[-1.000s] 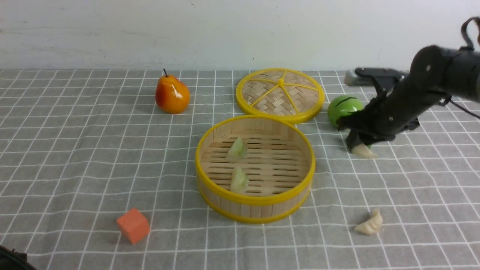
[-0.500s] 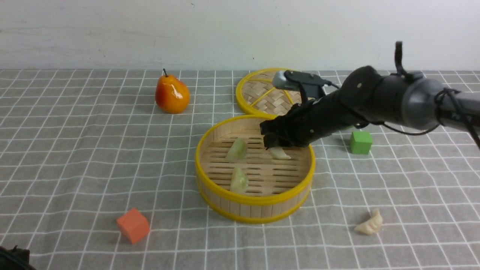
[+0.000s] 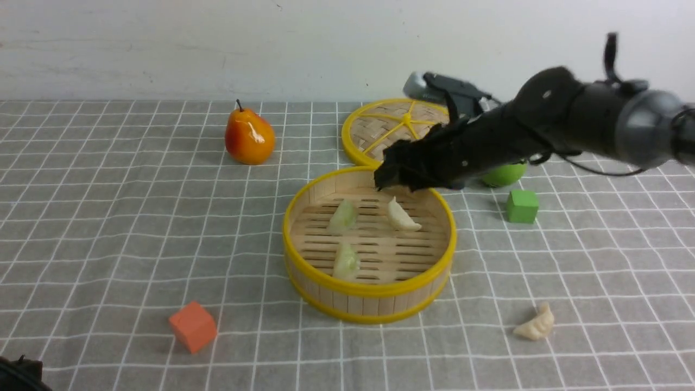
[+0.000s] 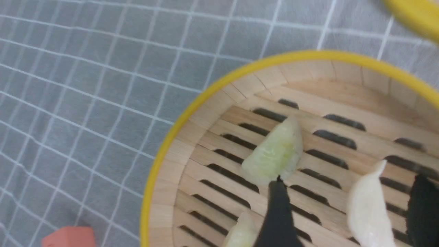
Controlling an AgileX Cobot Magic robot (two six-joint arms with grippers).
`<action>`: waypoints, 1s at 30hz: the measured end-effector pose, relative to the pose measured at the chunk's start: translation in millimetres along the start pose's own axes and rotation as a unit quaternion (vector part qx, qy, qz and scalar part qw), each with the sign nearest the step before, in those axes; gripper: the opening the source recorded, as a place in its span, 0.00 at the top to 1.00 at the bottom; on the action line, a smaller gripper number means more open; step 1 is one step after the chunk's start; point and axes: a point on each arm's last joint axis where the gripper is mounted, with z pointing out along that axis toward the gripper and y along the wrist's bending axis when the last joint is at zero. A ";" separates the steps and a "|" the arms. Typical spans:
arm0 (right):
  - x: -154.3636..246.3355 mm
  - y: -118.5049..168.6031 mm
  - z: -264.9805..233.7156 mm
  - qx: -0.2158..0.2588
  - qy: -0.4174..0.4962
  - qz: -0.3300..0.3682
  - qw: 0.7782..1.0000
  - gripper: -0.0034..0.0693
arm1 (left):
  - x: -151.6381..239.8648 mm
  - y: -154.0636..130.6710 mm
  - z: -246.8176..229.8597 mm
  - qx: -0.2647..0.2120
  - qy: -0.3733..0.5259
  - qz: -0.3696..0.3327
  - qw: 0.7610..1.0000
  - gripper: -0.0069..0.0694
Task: Put the dumplings into the steamer on the table with the grey tablecloth.
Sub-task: 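Place the dumpling in the bamboo steamer basket with the right gripper, then reach for and grasp a dumpling lying on the table beside the steamer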
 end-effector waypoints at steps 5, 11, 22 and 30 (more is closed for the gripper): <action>-23.9 -4.0 -92.9 0.037 -0.016 -0.050 0.998 0.33 | 0.3 0.1 0.0 -0.001 0.002 -0.003 1.000 0.93; 17.5 -43.2 -127.8 0.123 0.052 0.024 0.991 0.33 | -0.4 -0.2 0.0 0.001 -0.002 -0.003 1.000 0.93; 146.3 -91.6 -70.7 0.190 0.064 0.202 0.959 0.34 | -0.9 -0.7 0.0 0.004 -0.005 -0.005 1.000 0.92; 157.4 -90.0 -46.5 0.195 0.062 0.190 0.960 0.44 | -0.6 -1.6 0.0 0.009 -0.003 -0.012 1.000 0.91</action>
